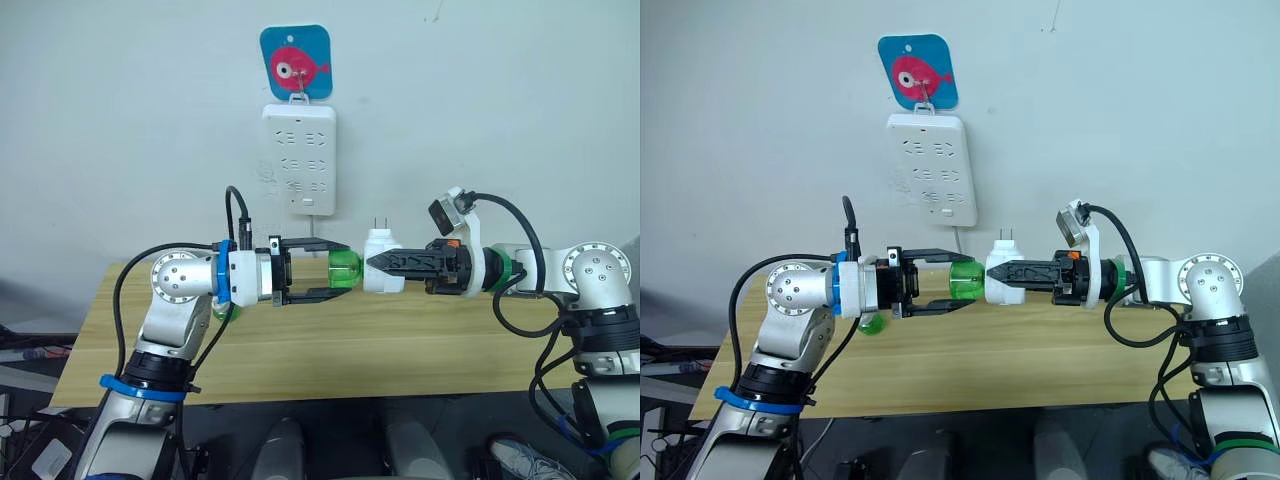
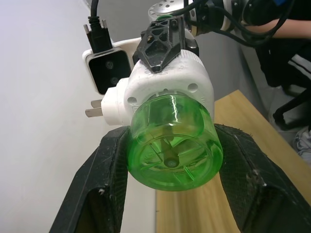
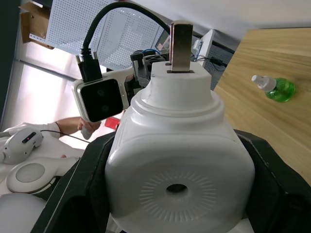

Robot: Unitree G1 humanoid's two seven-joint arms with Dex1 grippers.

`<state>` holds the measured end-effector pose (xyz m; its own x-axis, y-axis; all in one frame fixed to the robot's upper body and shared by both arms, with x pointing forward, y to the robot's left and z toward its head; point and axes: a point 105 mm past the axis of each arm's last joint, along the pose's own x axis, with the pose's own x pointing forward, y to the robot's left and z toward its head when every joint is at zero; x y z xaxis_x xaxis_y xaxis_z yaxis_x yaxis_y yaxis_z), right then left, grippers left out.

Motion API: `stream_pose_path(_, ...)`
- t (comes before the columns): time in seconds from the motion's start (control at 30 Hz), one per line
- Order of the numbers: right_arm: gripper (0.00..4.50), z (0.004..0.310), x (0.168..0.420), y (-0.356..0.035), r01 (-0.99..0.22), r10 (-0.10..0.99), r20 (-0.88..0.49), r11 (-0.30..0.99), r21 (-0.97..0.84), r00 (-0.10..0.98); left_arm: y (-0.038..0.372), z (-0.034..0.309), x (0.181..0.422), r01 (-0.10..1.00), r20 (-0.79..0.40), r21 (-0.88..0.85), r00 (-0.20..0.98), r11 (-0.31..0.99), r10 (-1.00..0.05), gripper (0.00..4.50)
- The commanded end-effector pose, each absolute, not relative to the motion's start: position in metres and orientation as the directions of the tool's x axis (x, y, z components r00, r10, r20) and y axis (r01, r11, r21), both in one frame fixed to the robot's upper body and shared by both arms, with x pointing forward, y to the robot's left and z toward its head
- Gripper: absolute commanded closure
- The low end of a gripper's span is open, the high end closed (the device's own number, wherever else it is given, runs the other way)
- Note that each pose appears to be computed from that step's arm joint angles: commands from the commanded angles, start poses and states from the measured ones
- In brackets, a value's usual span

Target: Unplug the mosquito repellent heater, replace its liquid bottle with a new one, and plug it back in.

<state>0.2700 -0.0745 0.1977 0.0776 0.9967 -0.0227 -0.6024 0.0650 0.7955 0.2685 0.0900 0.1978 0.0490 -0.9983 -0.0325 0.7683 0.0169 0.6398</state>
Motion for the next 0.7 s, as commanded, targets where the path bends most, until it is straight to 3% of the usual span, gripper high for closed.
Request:
stream_pose_path(0.03,1.46,0.212,0.266,-0.077,-0.657,0.998,0.005,0.038,0.753,0.063,0.09,0.205,0.274,0.969,-0.096,0.247,0.044,0.019,-0.994,2.22)
stream_pose_path(0.07,1.46,0.209,0.263,-0.077,-0.668,0.999,-0.018,0.046,0.743,0.05,0.093,0.206,0.273,0.999,-0.126,0.044,0.01,0.005,-0.992,2.22)
stream_pose_path(0.13,1.46,0.205,0.259,-0.077,-0.681,0.999,-0.044,0.051,0.731,0.028,0.1,0.21,0.268,0.98,-0.157,-0.194,-0.07,-0.039,-0.985,2.22)
stream_pose_path(0.23,1.46,0.203,0.258,-0.077,-0.683,0.999,-0.044,0.044,0.729,0.018,0.105,0.215,0.272,0.954,-0.155,-0.298,-0.074,-0.024,-0.985,2.22)
stream_pose_path(0.5,1.46,0.202,0.258,-0.078,-0.687,0.999,-0.044,0.041,0.726,0.014,0.099,0.217,0.27,0.985,-0.17,-0.173,-0.052,-0.022,-0.984,2.22)
stream_pose_path(0.7,1.46,0.203,0.261,-0.083,-0.674,0.999,-0.034,0.046,0.738,0.031,0.106,0.198,0.266,0.983,-0.234,0.181,0.019,-0.025,-0.972,0.44)
